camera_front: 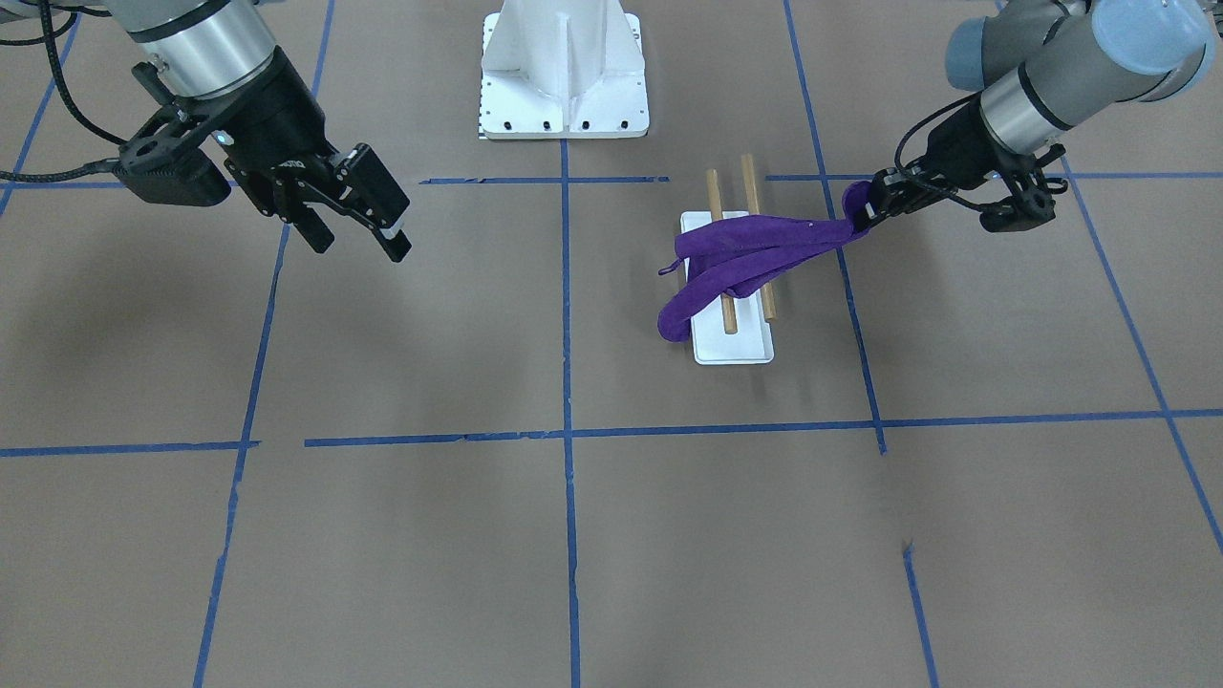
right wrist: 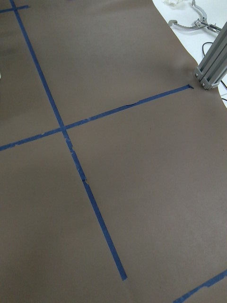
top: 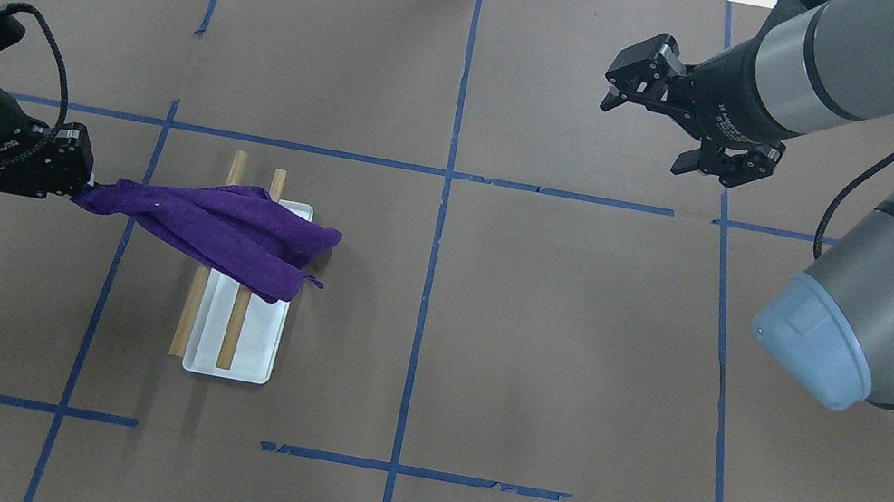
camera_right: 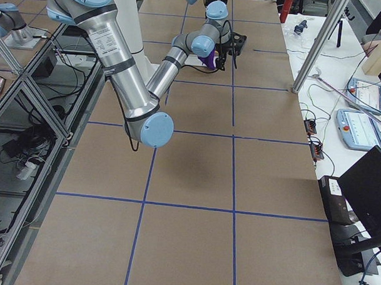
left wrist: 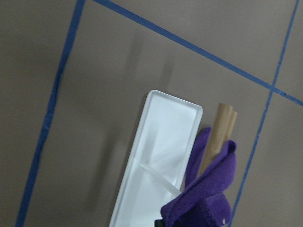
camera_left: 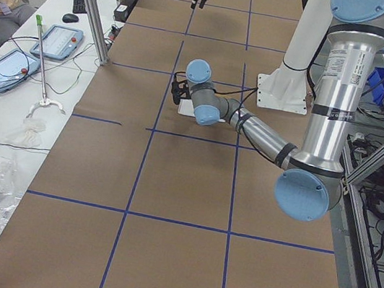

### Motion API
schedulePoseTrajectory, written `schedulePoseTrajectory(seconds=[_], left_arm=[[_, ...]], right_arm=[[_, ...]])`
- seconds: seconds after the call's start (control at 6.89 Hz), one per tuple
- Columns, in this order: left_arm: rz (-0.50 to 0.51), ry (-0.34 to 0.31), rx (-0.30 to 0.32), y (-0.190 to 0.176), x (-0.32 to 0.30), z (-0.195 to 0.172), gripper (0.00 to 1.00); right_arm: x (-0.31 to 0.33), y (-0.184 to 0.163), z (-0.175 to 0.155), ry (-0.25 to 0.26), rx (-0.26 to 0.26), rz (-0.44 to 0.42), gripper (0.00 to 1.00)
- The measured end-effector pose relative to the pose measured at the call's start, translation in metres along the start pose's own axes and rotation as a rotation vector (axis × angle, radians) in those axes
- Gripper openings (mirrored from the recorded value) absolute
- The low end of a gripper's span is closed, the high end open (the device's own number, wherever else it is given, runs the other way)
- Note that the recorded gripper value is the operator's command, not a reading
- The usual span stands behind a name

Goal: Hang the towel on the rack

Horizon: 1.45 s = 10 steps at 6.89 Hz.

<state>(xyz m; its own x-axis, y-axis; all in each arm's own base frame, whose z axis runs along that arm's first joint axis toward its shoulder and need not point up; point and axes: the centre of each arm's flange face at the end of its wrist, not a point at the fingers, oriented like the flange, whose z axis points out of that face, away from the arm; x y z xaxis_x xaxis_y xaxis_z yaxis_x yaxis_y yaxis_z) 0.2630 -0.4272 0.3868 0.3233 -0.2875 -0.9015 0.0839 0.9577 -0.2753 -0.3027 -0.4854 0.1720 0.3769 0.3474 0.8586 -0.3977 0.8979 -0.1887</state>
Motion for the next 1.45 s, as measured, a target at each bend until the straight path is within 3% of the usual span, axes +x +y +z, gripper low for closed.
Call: schedulePoseTrajectory(seconds=[0.15,0.87,1.16,1.45], left_arm=[[-0.007,-0.011,-0.001,-0.006,-0.008,0.007,1.0],[-0.026,-0.017,0.023,-0.023,-0.019,0.012,1.0],[0.031,-0.018,0.105,-0.046,-0.03,-0.013,1.0],[0.195,-0.085,0.197,-0.084,-0.081,-0.043,1.0]], right_arm=[[0.002,-0.005,0.004,0.011,0.004,-0.009,1.0],[0.019,-0.025,0.01,0.046,0.02,-0.033,1.0],[0.068,-0.052,0.011,0.109,0.031,-0.112,1.0],[0.166,-0.092,0.01,0.233,0.016,-0.268,1.0]])
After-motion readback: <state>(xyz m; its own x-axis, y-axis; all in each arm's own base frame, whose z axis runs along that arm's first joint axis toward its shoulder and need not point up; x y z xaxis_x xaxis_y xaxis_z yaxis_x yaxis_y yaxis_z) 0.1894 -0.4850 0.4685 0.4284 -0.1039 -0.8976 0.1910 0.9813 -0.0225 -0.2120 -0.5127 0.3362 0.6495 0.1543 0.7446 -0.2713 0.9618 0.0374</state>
